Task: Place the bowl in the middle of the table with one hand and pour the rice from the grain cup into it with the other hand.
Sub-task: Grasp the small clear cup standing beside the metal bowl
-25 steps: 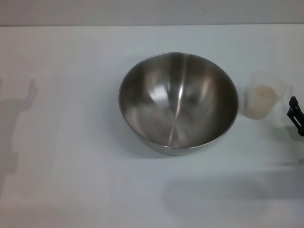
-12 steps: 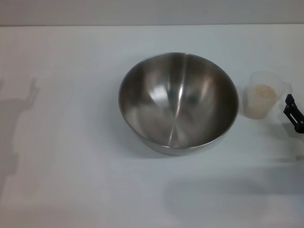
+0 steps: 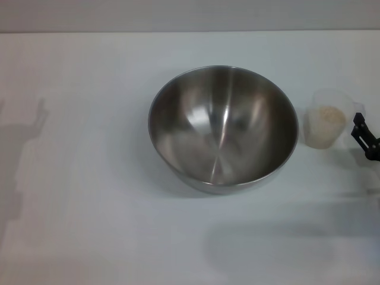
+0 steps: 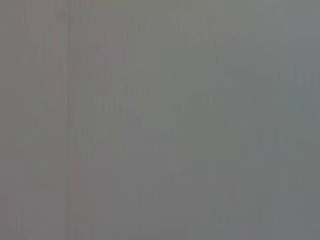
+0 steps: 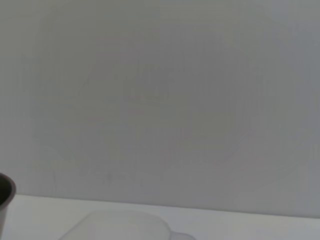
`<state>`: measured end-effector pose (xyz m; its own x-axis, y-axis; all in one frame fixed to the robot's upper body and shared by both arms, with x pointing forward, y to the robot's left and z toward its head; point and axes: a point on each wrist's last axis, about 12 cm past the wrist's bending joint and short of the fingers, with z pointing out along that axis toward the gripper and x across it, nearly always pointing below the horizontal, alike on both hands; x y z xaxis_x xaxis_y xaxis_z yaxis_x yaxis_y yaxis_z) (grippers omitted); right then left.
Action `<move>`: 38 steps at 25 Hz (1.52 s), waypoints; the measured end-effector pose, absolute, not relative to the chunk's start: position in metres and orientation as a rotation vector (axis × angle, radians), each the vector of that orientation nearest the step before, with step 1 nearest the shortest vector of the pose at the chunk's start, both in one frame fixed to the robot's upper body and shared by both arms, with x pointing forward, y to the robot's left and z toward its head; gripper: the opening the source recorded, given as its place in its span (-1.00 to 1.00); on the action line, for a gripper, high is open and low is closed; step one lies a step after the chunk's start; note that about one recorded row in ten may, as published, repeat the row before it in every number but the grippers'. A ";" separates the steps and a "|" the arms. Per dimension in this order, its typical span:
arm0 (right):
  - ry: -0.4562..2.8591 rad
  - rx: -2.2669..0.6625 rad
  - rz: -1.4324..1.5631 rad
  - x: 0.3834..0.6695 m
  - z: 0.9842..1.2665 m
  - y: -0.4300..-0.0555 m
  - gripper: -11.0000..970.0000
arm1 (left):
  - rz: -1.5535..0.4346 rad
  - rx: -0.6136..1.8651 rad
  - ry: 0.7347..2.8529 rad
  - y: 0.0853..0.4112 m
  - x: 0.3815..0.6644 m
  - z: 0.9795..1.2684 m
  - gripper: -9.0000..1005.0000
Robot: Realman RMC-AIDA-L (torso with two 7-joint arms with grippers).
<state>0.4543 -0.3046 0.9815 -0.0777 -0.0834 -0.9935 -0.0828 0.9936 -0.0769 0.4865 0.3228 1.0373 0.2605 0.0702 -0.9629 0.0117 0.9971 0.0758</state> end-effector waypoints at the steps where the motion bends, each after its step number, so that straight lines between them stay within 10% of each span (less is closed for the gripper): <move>1: 1.654 -0.127 -0.001 0.455 0.981 -0.305 0.71 | 0.040 0.072 1.307 0.323 0.487 1.037 0.71; 38: 1.660 -0.162 -0.013 0.475 0.985 -0.305 0.68 | 0.045 0.068 1.313 0.325 0.483 1.036 0.71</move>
